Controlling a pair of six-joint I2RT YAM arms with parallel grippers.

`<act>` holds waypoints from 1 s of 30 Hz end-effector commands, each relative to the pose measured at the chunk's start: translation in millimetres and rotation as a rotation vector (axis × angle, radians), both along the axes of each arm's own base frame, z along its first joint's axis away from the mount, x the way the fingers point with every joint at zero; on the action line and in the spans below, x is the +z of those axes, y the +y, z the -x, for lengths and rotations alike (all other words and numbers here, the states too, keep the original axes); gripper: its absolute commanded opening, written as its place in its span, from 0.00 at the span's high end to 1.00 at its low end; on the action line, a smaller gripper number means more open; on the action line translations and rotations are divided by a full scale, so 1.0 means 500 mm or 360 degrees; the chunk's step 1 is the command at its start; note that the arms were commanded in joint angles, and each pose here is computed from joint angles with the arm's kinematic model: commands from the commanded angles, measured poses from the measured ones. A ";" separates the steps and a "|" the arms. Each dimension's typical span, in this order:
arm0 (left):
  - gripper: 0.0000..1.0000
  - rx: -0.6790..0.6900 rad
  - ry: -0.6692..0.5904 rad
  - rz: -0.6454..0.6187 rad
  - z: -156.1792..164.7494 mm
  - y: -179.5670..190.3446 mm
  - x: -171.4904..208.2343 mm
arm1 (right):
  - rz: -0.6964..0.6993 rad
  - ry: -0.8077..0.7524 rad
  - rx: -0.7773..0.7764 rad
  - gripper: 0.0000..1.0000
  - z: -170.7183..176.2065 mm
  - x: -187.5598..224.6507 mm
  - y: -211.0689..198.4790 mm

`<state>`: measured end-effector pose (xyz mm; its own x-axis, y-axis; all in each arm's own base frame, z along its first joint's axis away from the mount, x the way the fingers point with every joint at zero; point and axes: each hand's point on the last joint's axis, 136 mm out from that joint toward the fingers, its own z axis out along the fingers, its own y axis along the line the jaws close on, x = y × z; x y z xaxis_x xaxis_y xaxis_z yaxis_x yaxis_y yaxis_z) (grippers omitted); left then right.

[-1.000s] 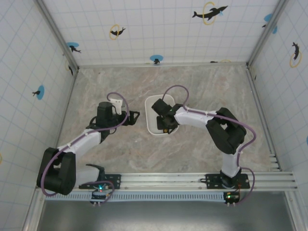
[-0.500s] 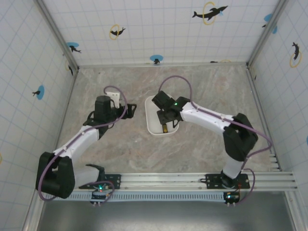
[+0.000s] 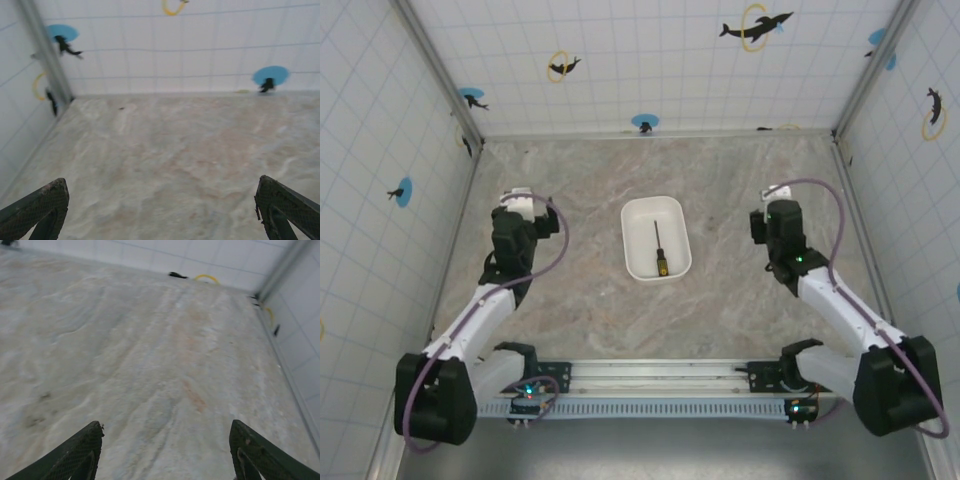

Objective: Put the screwdriver in the bin

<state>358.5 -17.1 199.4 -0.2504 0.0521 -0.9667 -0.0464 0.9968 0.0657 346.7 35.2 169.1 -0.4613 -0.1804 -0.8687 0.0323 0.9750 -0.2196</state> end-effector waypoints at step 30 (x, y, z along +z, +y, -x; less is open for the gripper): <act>0.03 -0.0026 -0.0158 0.0066 -0.037 0.055 -0.136 | -0.0359 -0.0500 -0.0313 0.31 -0.060 -0.091 -0.144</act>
<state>367.3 10.7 120.6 -0.1928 0.0169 -0.9811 -0.0437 0.9987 0.0257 363.6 -39.0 99.9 -0.2498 0.0976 -0.9634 0.2672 0.9632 0.0283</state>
